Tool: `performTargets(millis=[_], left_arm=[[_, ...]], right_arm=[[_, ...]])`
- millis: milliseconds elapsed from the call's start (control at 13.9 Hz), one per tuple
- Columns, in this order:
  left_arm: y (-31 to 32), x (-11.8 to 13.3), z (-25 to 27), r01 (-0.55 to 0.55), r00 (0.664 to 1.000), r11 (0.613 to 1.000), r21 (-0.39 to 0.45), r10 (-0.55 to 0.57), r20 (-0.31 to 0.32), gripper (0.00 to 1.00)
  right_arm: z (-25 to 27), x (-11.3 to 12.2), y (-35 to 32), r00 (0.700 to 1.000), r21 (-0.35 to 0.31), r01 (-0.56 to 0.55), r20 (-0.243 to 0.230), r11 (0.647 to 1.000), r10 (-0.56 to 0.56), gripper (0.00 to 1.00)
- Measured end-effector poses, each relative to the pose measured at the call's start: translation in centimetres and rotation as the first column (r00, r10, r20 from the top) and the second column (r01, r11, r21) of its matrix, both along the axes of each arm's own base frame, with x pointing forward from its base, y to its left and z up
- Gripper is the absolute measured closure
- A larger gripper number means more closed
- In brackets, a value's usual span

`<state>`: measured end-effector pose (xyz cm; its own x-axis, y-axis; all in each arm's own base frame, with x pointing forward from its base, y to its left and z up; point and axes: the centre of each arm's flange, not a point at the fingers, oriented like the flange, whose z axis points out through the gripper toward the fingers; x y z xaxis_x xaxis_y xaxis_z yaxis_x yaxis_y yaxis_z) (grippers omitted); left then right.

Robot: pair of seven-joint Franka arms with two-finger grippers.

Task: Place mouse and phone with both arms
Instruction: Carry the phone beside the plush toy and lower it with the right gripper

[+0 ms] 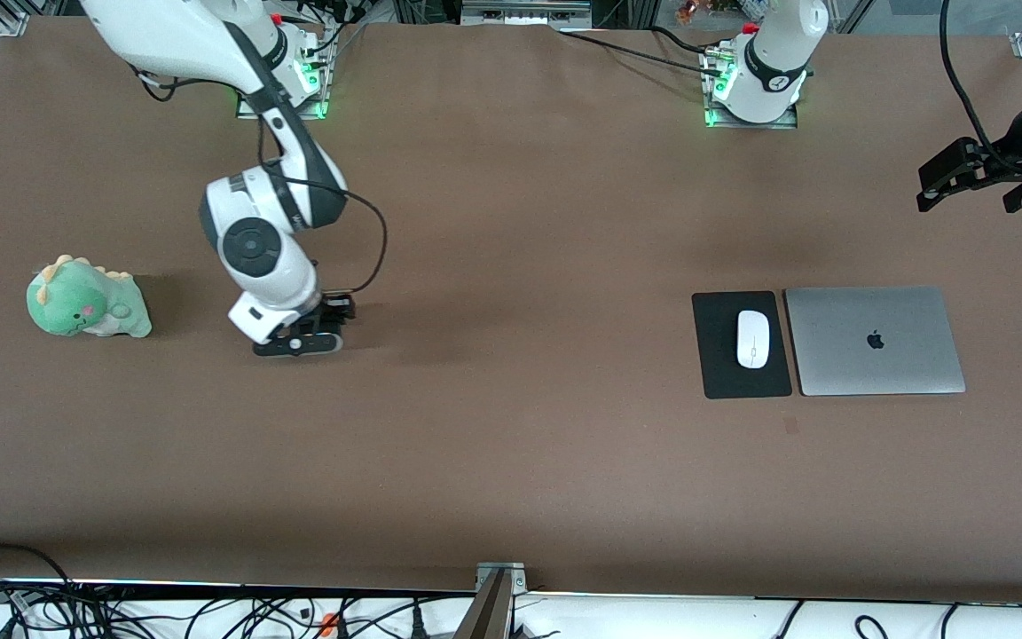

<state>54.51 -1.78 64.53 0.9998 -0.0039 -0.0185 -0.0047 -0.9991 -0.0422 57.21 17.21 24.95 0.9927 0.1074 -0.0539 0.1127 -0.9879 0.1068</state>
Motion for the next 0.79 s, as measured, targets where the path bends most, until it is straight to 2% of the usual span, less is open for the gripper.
performTargets(millis=[287, 502, 789], left_arm=[[0.0, 0.1, 0.2, -0.001, 1.000, 1.000, -0.007, 0.001, 0.009, 0.00], [-0.1, 0.3, 0.4, 0.000, 1.000, 1.000, -0.016, 0.000, 0.029, 0.00], [-0.1, 0.4, 0.4, 0.000, 0.999, 1.000, -0.016, 0.001, 0.036, 0.00]], right_arm=[[-1.3, -1.5, -7.7, 0.999, 0.012, 0.042, 0.007, 0.999, -0.042, 0.19], [-3.2, -2.7, -12.7, 0.998, 0.025, 0.049, 0.037, 0.998, -0.050, 0.19], [-4.8, -3.9, -17.7, 0.997, 0.037, 0.057, 0.054, 0.998, -0.059, 0.19]])
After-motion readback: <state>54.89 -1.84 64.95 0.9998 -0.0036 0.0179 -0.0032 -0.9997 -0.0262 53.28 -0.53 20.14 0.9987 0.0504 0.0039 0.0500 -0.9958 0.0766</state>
